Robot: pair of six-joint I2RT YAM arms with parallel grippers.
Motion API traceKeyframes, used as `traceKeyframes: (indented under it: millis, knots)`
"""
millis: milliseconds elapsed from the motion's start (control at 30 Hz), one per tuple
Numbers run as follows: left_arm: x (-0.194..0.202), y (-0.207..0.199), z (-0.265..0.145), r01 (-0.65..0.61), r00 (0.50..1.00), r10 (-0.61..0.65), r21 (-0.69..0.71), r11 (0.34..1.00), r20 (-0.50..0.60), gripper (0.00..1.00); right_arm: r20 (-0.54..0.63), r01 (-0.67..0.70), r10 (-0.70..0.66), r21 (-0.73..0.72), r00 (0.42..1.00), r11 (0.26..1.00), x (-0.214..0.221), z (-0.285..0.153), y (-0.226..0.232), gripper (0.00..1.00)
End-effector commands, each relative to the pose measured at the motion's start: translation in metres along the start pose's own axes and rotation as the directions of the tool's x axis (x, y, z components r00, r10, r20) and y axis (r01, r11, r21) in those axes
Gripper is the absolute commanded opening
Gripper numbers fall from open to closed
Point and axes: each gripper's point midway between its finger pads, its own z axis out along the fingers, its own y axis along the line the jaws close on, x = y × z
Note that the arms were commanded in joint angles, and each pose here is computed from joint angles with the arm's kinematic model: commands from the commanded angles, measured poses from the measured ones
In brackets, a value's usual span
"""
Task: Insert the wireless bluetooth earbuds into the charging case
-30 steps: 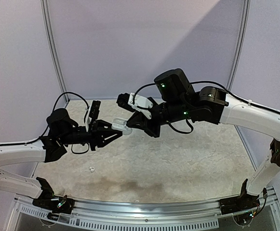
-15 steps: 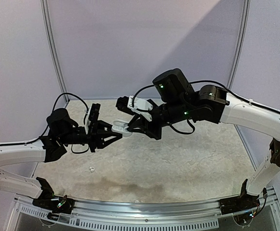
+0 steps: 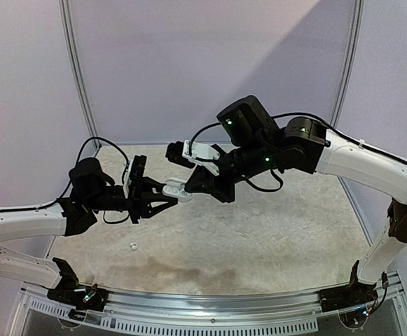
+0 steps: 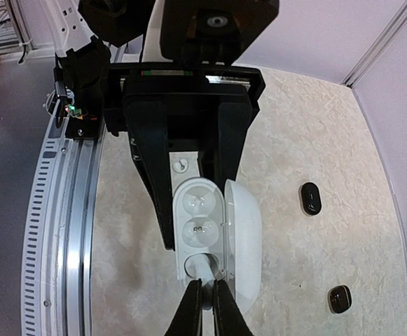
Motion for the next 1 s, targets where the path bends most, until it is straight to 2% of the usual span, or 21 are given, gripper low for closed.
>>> traceKeyframes:
  millis: [0, 200, 400, 600, 967]
  knots:
    - [-0.027, -0.002, -0.001, -0.102, 0.993, 0.101, 0.007, 0.995, 0.057, 0.0, -0.152, -0.023, 0.012, -0.067, 0.988, 0.998, 0.032, 0.014, 0.012, 0.09]
    - [-0.024, -0.003, -0.001, -0.101, 0.994, 0.1, 0.015, 0.995, 0.043, 0.0, -0.164, -0.008, -0.001, -0.052, 0.987, 0.999, 0.029, 0.02, 0.006, 0.17]
    - [-0.022, -0.002, 0.0, -0.092, 0.995, 0.091, 0.013, 0.996, 0.037, 0.0, -0.161, -0.005, -0.004, -0.052, 0.987, 0.999, 0.025, 0.021, 0.004, 0.11]
    - [-0.016, -0.001, 0.0, -0.078, 0.997, 0.078, 0.013, 0.997, 0.017, 0.0, -0.159, -0.006, -0.004, -0.062, 0.987, 0.998, 0.021, 0.02, 0.005, 0.16]
    - [-0.014, -0.001, -0.001, -0.076, 0.997, 0.076, 0.007, 0.997, 0.015, 0.0, -0.146, -0.003, -0.008, -0.075, 0.989, 0.997, 0.014, 0.024, 0.005, 0.16]
